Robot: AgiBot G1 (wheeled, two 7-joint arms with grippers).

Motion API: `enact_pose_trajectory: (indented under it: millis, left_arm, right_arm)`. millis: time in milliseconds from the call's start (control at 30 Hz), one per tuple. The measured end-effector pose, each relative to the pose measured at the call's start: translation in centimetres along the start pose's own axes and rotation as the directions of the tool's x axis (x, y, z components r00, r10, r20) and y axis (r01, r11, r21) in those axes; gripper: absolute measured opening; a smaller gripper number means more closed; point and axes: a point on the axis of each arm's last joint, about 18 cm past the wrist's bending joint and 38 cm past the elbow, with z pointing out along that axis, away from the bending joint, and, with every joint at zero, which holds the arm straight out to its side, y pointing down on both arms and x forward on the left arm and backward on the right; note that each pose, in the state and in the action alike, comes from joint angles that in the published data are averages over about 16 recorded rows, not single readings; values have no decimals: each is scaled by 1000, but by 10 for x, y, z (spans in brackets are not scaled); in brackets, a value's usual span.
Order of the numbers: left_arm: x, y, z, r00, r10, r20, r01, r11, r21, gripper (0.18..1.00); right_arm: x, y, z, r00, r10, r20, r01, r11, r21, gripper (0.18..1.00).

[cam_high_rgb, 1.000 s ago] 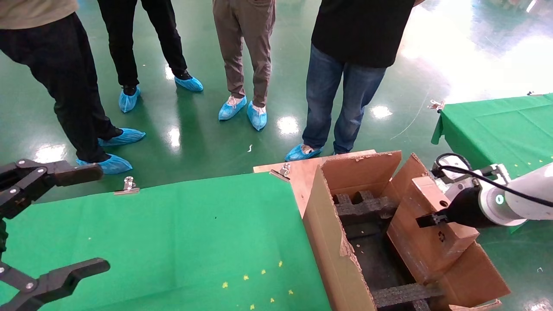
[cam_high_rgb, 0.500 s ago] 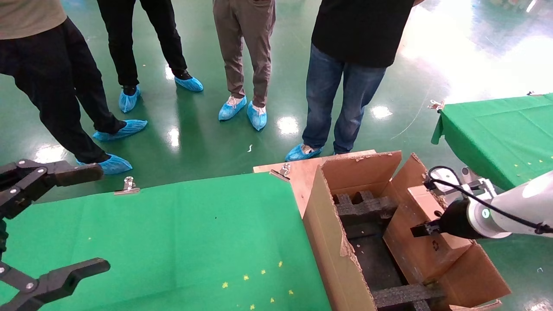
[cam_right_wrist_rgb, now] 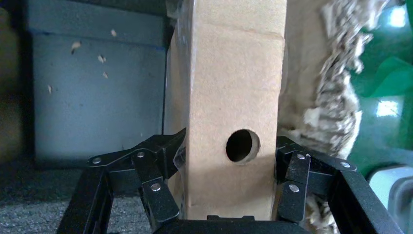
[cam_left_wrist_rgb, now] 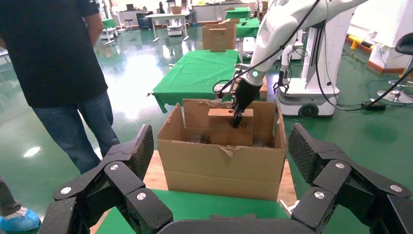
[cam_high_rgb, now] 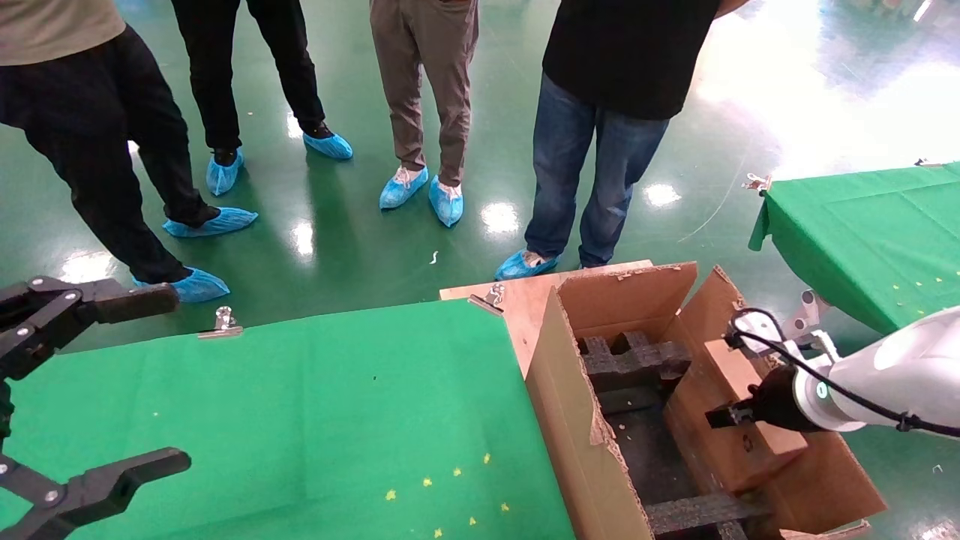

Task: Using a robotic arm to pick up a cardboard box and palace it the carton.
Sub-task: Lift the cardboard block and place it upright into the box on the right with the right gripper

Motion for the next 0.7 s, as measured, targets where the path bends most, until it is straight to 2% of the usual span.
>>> enact_pose_trajectory:
  millis: [700]
  left_arm:
    - [0,0,0,1000,0,0,0,1000,0,1001]
  right_arm:
    - [-14,9,37,999,-28,16,28,998,-60,294]
